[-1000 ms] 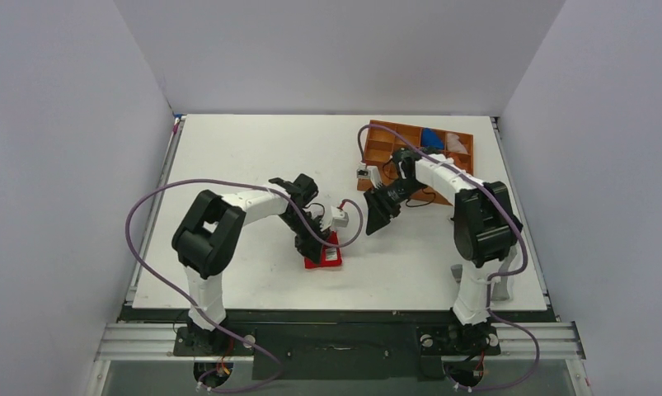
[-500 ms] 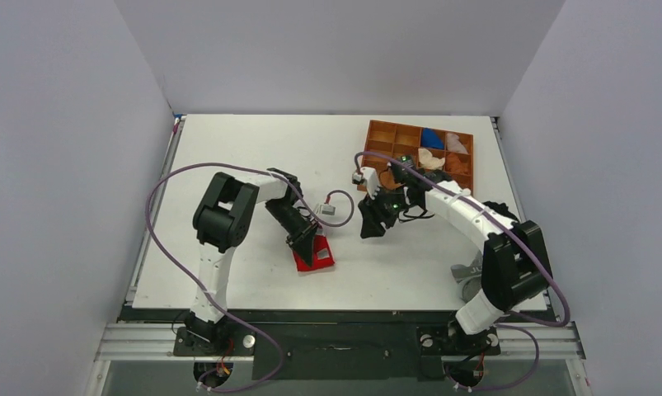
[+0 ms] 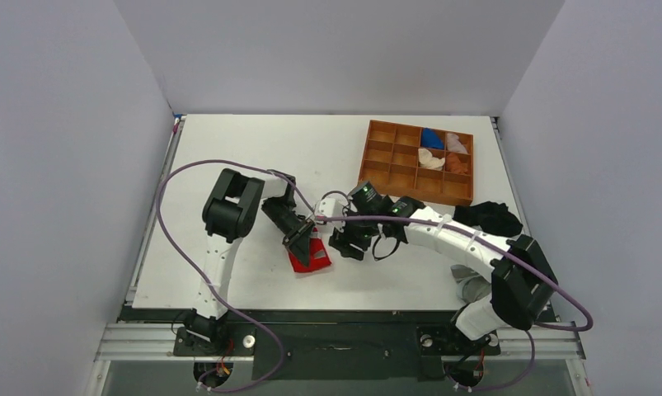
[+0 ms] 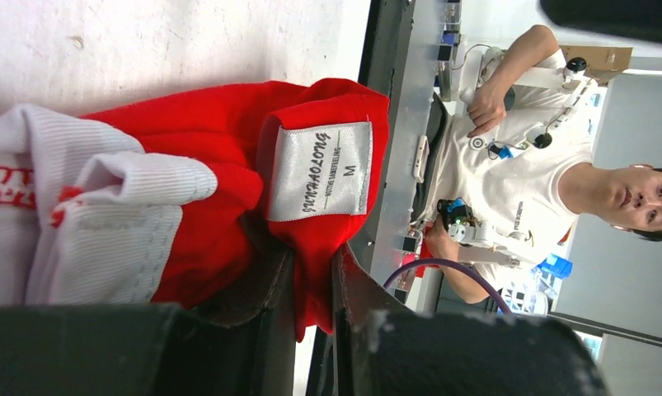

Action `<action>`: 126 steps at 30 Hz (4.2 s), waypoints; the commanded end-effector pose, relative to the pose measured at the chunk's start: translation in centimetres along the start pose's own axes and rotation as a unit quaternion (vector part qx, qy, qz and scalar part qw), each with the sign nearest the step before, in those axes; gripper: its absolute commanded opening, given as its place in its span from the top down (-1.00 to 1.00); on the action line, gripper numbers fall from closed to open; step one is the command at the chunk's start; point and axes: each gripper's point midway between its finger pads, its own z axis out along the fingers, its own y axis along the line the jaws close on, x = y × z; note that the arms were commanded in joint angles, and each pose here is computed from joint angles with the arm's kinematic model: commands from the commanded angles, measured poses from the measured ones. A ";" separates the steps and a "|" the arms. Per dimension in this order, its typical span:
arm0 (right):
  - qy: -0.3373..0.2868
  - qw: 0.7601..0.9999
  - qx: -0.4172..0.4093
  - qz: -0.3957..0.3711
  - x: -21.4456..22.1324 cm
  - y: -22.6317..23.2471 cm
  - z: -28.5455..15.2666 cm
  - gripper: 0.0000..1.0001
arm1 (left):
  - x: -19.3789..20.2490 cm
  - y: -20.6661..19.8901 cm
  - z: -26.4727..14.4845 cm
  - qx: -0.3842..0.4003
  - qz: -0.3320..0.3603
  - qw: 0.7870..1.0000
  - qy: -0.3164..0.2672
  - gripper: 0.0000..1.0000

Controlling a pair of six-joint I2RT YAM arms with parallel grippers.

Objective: Roll the underwear
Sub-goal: Roll the underwear to the center of the board.

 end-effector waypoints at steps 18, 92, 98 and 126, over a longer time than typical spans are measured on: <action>0.060 0.978 0.000 -0.198 -3.9 3.0 7.1 -0.13 | 0.2 -0.4 -0.7 0.012 0.000 1.000 -0.012 1.00; 0.168 0.980 -0.029 -0.099 0.8 6.4 10.4 1.00 | -1.5 3.0 -7.3 -0.235 -0.064 0.968 -0.064 -0.02; 0.173 0.979 -0.037 -0.105 0.4 6.5 10.4 1.00 | -2.4 4.2 -6.8 -0.255 -0.070 0.963 -0.055 -0.02; 0.200 0.955 -0.213 -0.054 1.8 7.4 10.8 1.00 | -3.9 4.9 -6.1 -0.298 -0.057 0.952 -0.044 -0.01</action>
